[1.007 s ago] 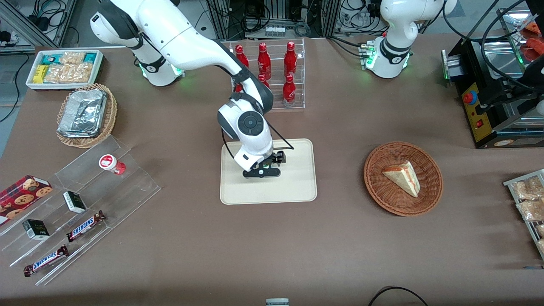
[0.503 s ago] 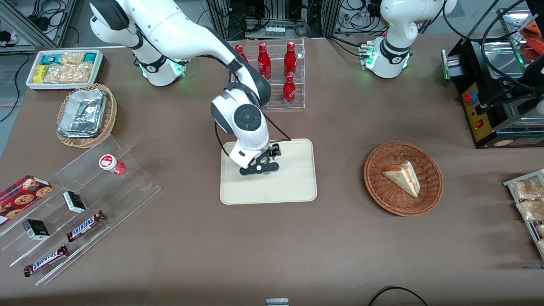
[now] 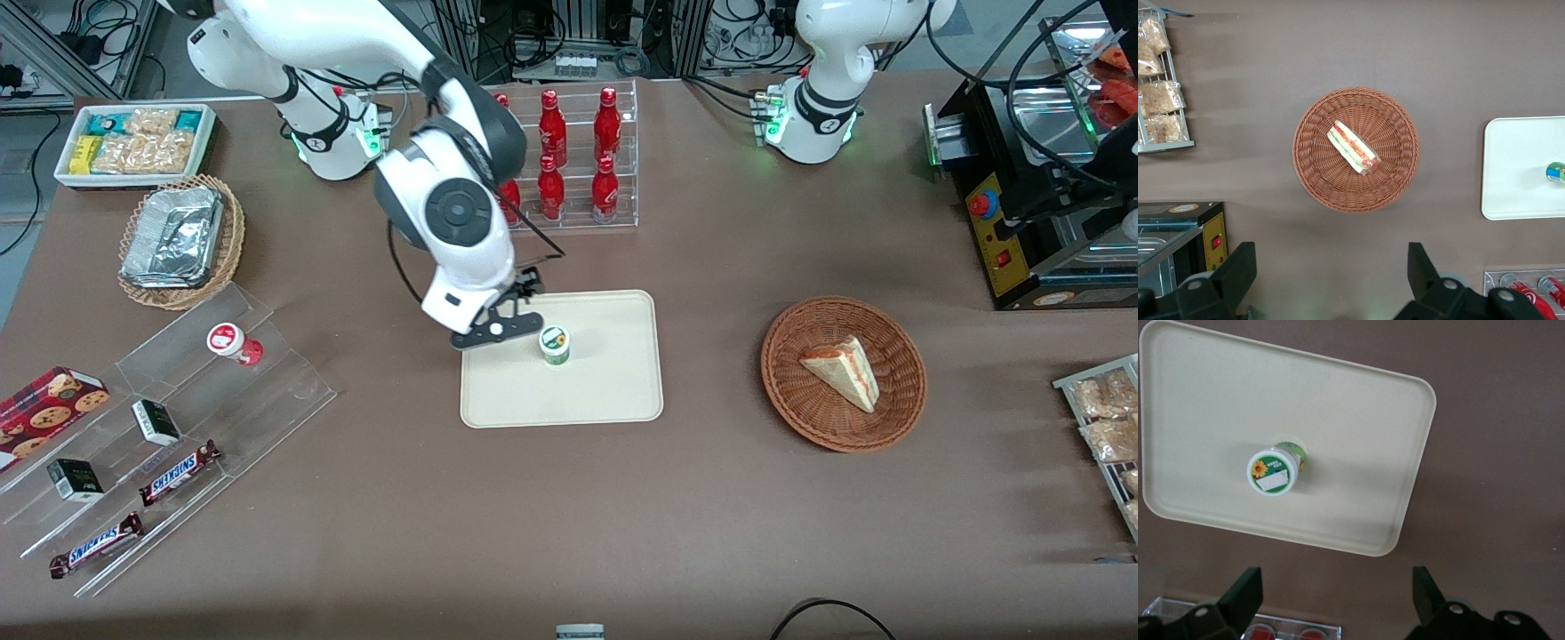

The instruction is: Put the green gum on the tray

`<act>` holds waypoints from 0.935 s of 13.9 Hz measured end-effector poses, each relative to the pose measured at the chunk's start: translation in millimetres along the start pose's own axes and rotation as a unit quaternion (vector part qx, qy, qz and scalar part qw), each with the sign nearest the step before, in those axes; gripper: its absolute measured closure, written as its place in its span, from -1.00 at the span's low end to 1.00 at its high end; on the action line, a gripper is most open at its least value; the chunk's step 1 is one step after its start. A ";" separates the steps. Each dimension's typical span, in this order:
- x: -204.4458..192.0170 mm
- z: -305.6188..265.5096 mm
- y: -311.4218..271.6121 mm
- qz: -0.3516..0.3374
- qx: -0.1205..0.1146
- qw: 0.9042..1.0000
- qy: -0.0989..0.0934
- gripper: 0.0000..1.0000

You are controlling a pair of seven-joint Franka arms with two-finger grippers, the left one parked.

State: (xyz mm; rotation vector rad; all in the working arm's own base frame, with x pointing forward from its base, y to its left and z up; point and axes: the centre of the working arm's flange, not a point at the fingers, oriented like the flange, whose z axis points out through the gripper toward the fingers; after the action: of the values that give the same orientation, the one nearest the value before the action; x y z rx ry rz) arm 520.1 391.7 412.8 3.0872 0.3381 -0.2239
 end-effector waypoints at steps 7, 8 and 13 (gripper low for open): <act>-13.1 -55.8 60.0 -0.028 0.003 1.000 -0.010 -1.00; -12.6 -60.9 73.8 -0.027 0.005 1.000 -0.010 -1.00; -5.5 -80.6 163.6 0.019 0.017 1.000 -0.006 -1.00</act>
State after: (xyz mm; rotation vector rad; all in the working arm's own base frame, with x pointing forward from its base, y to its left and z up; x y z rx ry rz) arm 561.6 234.3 495.4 3.1218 0.2786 -0.2497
